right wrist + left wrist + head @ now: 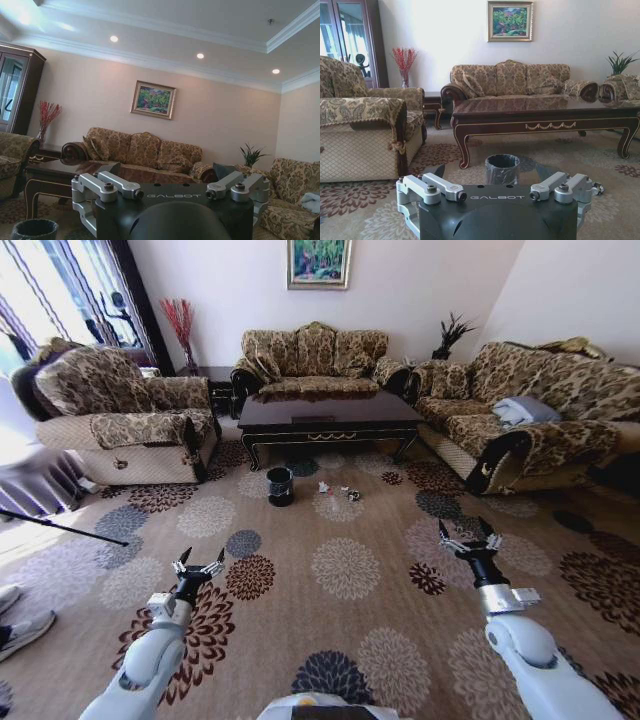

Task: Move to the front of the table and pick up the trash from the floor, then place it into the trash bin.

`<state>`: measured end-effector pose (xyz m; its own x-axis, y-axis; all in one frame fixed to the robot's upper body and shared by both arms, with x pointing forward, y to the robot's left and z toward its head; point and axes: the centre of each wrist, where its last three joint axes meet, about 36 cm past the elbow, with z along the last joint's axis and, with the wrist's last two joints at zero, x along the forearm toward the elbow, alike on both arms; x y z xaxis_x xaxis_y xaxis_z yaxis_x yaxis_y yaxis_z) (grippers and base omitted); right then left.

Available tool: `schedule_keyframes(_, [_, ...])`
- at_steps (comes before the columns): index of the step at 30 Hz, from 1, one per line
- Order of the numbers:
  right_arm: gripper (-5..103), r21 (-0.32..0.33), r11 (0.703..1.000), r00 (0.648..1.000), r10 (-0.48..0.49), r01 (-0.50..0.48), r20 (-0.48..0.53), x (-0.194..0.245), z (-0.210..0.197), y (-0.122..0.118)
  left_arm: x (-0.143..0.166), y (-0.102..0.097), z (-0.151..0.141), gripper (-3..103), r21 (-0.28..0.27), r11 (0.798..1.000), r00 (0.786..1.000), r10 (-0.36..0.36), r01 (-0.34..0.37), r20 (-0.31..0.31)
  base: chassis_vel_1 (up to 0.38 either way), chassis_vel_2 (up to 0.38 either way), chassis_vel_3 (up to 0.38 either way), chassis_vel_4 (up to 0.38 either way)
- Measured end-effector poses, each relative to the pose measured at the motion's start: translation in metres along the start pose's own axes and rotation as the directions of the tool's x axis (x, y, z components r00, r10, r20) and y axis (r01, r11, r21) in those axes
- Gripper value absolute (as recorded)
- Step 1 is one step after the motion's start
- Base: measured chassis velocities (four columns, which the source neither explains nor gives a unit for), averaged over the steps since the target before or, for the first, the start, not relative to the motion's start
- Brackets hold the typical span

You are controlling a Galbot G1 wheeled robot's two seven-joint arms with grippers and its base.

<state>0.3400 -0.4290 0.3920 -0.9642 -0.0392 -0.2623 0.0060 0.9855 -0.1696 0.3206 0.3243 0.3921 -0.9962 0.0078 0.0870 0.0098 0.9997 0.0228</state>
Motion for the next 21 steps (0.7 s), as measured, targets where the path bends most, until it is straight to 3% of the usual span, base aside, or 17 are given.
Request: schedule_keyframes(21, [100,-0.003,0.999,0.999,-0.047,0.047,-0.002,0.005,0.012,0.006,-0.001,0.0,0.005,100,-0.008,1.0,1.0,-0.01,0.01,-0.02,0.0,0.0,0.0,0.0])
